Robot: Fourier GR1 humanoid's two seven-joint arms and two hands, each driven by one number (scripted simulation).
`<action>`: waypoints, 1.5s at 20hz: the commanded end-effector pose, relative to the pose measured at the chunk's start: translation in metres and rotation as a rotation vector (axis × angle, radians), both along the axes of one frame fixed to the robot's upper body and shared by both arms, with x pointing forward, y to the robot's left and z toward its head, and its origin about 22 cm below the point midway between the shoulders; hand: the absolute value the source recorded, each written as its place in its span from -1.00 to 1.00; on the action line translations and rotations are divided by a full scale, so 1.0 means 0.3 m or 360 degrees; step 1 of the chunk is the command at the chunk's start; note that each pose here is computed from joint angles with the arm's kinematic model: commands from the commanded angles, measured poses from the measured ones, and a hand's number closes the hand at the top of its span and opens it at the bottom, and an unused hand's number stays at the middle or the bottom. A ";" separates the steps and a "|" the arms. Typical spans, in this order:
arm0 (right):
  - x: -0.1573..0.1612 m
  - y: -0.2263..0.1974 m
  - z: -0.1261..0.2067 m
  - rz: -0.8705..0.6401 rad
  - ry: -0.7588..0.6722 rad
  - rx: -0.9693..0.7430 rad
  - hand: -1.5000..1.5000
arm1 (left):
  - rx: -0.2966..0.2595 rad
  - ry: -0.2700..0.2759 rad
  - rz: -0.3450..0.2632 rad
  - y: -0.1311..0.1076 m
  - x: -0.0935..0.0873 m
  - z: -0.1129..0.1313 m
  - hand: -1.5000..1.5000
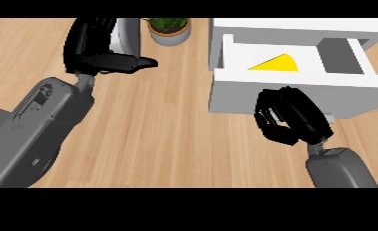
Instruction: Pick up the cup, place it into the drawer and close the drawer
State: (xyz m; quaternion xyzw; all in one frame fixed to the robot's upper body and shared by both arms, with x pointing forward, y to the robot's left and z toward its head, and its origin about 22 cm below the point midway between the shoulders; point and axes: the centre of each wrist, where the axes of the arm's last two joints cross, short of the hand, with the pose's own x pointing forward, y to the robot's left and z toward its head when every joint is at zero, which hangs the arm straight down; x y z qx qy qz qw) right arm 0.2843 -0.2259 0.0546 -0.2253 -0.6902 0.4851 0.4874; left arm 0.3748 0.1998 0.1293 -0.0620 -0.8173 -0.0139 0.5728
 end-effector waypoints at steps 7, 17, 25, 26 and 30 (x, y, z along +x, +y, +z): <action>0.242 0.069 -0.183 -0.0008 0.0020 -0.0220 1.00 | -0.0011 -0.0001 0.0039 0.225 -0.128 -0.090 -1.00; 0.443 0.006 -0.136 -0.0041 0.0131 -0.0162 1.00 | -0.0017 -0.0008 0.0013 0.280 -0.122 -0.058 -1.00; 0.488 -0.099 -0.070 -0.0164 0.0188 -0.0118 1.00 | -0.0028 0.0006 -0.0063 0.281 -0.155 -0.118 -1.00; 0.495 -0.119 -0.050 -0.0178 0.0201 -0.0115 1.00 | -0.0054 0.0002 -0.0097 0.268 -0.158 -0.102 -1.00; 0.504 -0.170 -0.012 -0.0180 0.0172 -0.0037 1.00 | -0.0039 0.0012 -0.0132 0.258 -0.154 -0.099 -1.00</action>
